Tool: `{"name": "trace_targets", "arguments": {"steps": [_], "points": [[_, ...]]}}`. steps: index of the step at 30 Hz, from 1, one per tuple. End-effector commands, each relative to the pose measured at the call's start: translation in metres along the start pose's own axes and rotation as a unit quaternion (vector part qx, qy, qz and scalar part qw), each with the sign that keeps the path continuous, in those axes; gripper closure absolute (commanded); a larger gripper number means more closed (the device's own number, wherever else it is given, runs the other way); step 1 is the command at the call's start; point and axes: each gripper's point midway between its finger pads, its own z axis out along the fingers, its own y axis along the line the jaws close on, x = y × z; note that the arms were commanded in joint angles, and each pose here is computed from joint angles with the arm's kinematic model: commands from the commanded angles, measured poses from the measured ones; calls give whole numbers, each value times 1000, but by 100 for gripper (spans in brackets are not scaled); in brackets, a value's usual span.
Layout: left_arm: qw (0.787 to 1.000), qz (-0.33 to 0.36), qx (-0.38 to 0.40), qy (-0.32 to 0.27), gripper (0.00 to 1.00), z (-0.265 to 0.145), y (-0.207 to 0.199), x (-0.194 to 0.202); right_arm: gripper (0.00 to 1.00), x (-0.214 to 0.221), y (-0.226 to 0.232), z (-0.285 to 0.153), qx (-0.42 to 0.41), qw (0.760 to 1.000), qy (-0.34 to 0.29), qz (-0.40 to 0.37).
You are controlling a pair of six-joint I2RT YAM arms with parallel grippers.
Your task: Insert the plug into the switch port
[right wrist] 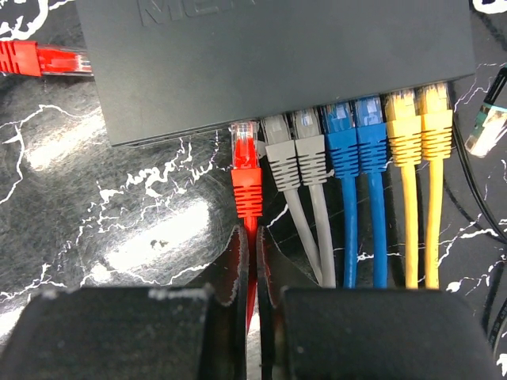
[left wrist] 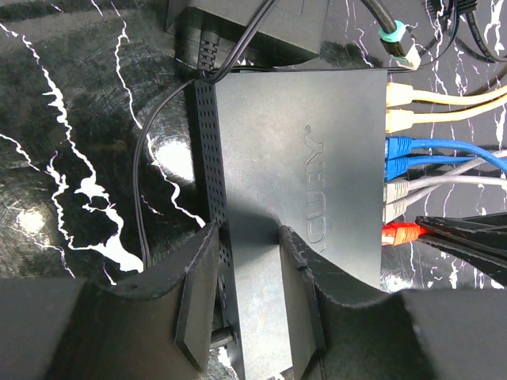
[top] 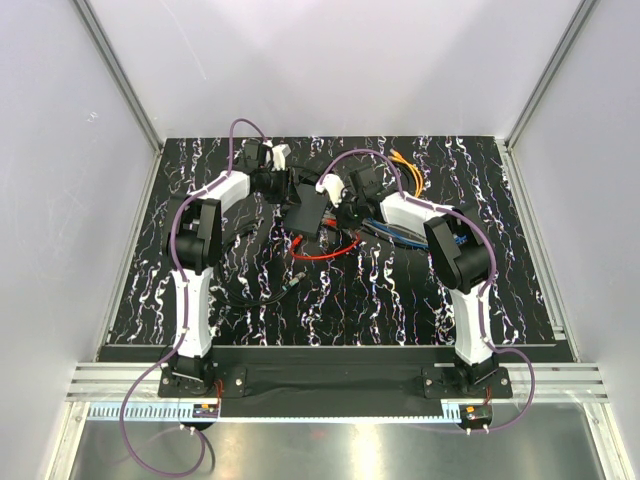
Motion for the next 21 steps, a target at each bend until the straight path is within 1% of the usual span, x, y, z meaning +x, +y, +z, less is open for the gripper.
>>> {"name": "trace_targets", "arguments": {"steps": [1,10,16,21], "points": [[999,16,47,0,63,7,-31,0,100,-71,9,-22,-2,995,-88,-51],[998,15,54,5,63,8,-35,4,100,-51,15,4,-19,994,-80,-74],[998,15,57,6,64,10,-35,5,100,-54,20,5,-31,991,-95,-87],[998,13,58,10,64,11,-35,8,100,-58,15,8,-21,990,-103,-91]]}}
